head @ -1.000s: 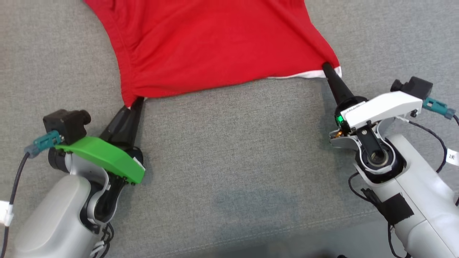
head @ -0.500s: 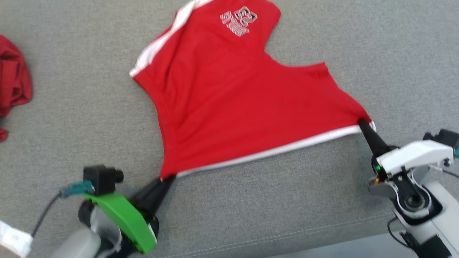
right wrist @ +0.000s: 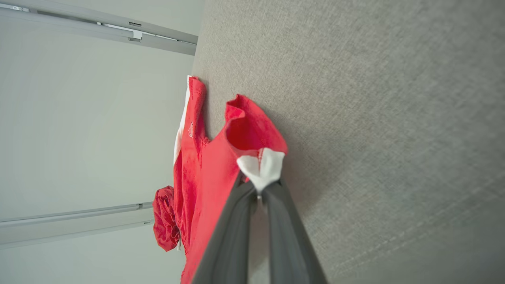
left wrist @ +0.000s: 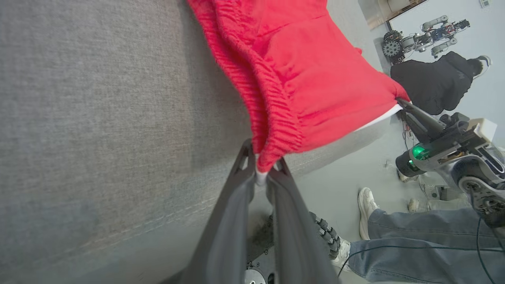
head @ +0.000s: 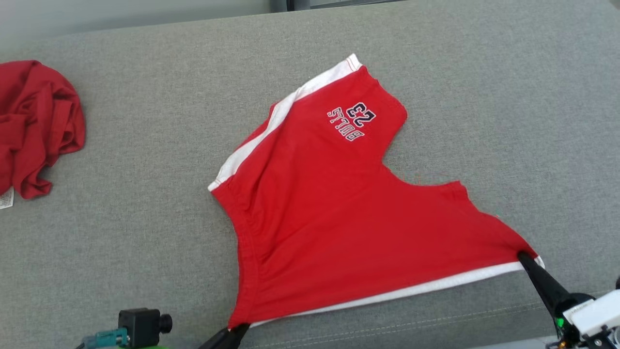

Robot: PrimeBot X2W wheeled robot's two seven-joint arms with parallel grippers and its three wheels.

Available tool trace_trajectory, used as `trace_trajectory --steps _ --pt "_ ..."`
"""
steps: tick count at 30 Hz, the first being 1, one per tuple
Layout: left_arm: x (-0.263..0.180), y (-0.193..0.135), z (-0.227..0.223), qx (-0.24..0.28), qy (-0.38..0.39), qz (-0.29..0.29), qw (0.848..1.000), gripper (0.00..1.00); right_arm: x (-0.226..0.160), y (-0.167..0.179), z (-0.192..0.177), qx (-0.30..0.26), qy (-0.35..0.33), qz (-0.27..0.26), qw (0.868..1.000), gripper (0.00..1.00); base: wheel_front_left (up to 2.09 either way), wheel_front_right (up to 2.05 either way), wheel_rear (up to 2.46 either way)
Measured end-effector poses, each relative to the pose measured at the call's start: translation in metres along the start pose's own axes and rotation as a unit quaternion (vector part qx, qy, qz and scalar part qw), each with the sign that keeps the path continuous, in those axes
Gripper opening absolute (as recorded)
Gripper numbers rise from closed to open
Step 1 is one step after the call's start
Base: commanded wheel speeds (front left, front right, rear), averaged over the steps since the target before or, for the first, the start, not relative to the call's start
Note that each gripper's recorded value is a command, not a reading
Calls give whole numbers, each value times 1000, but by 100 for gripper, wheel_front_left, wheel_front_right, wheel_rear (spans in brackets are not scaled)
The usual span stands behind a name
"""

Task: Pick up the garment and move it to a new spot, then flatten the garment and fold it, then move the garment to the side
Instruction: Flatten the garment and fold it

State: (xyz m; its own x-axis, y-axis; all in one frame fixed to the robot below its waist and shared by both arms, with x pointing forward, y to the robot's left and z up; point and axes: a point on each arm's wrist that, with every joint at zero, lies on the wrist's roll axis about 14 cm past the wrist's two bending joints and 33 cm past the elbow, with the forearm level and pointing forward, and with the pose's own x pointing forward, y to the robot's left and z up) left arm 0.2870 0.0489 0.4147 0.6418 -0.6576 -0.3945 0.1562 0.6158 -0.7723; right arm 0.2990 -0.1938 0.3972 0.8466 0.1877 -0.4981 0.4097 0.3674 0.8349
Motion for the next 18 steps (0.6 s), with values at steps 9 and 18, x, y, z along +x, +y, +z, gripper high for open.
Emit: trace_trajectory --steps 9,18 --pt "-7 -13 10 -36 14 -21 999 0 -5 38 17 -21 -1 56 998 0 0 0 0" --pt "19 -25 64 -36 13 -60 997 0 43 113 54 -73 -19 127 989 0 0 0 0"
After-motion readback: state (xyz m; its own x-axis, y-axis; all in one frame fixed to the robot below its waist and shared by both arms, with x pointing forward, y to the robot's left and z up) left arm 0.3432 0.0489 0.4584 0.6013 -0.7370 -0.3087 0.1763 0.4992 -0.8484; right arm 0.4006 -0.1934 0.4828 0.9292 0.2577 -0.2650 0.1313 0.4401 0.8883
